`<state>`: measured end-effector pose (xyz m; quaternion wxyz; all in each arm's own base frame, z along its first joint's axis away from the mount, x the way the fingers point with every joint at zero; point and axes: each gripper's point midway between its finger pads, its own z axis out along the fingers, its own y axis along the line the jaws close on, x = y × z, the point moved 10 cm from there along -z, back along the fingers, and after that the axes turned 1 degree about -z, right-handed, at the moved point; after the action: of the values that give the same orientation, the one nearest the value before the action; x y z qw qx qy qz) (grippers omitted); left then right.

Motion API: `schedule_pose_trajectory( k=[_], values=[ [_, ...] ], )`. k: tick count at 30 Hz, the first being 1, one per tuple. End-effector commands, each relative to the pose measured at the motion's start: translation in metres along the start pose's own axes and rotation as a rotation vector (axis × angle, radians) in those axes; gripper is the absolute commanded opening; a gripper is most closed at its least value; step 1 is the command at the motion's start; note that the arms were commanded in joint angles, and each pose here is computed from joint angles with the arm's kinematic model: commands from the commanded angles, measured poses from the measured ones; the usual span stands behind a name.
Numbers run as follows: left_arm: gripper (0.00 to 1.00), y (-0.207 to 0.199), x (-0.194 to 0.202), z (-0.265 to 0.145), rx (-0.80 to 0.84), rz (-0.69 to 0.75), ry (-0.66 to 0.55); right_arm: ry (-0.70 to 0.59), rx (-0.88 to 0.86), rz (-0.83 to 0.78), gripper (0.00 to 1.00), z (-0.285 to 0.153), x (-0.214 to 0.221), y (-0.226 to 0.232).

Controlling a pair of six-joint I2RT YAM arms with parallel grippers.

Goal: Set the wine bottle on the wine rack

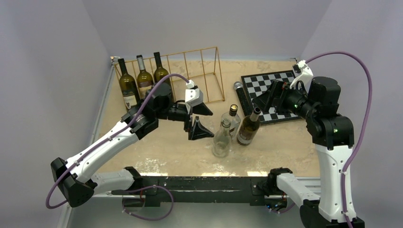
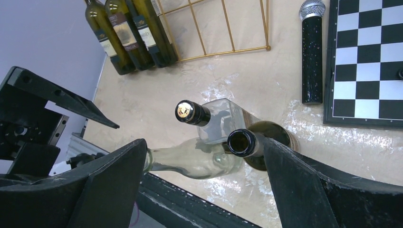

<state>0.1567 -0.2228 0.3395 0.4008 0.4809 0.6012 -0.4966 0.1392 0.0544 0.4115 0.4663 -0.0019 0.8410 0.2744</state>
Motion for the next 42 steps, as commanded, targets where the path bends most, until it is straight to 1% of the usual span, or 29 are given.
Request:
schedule_pose_trajectory(
  k=[1, 6, 17, 23, 27, 30, 33, 35, 37, 42],
  values=[
    [0.99, -0.006, -0.011, 0.01, 0.052, 0.046, -0.087, -0.024, -0.015, -0.009, 0.97, 0.002, -0.007, 0.002],
    [0.99, -0.003, -0.007, 0.015, 0.046, 0.042, -0.074, -0.021, -0.015, -0.008, 0.97, 0.003, -0.007, 0.001],
    [0.99, -0.001, -0.008, 0.02, 0.036, 0.043, -0.091, -0.022, -0.02, -0.015, 0.97, 0.001, -0.005, 0.002],
    [0.98, 0.003, 0.0, 0.039, 0.05, 0.034, -0.092, -0.019, -0.03, -0.014, 0.97, 0.002, -0.006, 0.002],
    [0.95, 0.008, 0.012, 0.051, 0.048, 0.008, -0.066, -0.017, -0.029, -0.016, 0.97, 0.001, -0.005, 0.002],
    [0.93, 0.008, 0.019, 0.057, 0.046, -0.007, -0.076, -0.02, -0.026, -0.022, 0.97, 0.0, -0.005, 0.002],
    [0.87, 0.01, 0.022, 0.063, 0.026, -0.02, -0.104, -0.017, -0.025, -0.024, 0.97, 0.0, -0.006, 0.003],
    [0.79, 0.012, 0.026, 0.068, -0.004, -0.035, -0.121, -0.018, -0.027, -0.027, 0.97, -0.001, -0.007, 0.003],
    [0.75, 0.012, 0.028, 0.072, -0.026, -0.038, -0.144, -0.018, -0.025, -0.029, 0.97, -0.001, -0.008, 0.003],
    [0.67, 0.011, 0.037, 0.078, -0.035, -0.052, -0.134, -0.019, -0.025, -0.036, 0.97, -0.002, -0.009, 0.004]
  ],
)
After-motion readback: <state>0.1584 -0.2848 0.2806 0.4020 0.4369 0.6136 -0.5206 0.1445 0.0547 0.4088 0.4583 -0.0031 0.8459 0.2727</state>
